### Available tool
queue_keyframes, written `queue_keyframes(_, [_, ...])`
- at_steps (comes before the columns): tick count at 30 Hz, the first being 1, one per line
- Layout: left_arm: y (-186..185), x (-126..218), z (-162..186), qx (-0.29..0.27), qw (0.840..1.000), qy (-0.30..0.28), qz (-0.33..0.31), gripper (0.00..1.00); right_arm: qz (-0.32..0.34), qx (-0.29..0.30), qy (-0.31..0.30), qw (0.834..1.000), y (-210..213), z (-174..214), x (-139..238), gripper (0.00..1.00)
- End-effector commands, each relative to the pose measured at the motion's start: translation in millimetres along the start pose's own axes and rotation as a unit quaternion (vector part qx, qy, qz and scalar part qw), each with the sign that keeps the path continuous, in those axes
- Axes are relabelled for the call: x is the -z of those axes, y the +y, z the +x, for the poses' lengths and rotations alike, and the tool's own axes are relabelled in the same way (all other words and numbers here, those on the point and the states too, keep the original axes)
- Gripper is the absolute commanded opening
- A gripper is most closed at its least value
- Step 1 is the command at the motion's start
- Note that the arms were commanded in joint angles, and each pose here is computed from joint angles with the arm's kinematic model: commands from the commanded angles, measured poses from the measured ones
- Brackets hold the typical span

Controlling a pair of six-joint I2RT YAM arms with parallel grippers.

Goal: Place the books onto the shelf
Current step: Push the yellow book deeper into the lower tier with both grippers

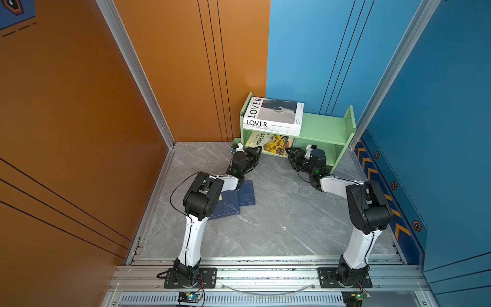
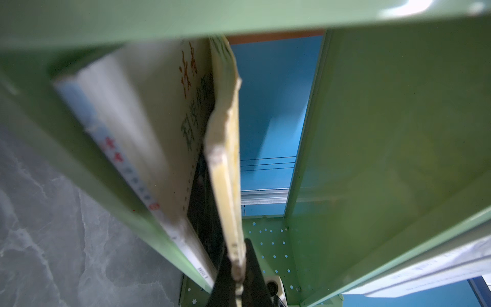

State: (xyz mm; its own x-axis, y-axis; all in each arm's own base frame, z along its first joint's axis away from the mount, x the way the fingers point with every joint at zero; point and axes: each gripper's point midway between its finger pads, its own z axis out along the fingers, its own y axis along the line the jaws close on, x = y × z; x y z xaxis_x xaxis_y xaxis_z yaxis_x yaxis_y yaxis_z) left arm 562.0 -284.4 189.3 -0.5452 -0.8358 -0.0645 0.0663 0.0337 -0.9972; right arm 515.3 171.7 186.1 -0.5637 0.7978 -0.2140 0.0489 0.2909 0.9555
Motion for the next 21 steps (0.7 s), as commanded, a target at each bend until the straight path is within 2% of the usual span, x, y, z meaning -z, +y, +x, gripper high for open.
queue_keyframes(1, [-15, -9, -6, -0.012, 0.999, -0.016, 0.025, 0.0, 0.011, 0.02, -0.026, 0.999, 8, -14, 22, 0.57])
queue_keyframes(9, [-13, -17, 1, -0.017, 1.0, -0.007, 0.021, 0.0, 0.038, 0.032, -0.041, 0.998, 1, -21, 41, 0.57])
queue_keyframes(21, [-8, -22, 9, -0.022, 1.0, -0.004, 0.016, 0.0, 0.042, 0.038, -0.038, 0.998, 0, -19, 39, 0.56])
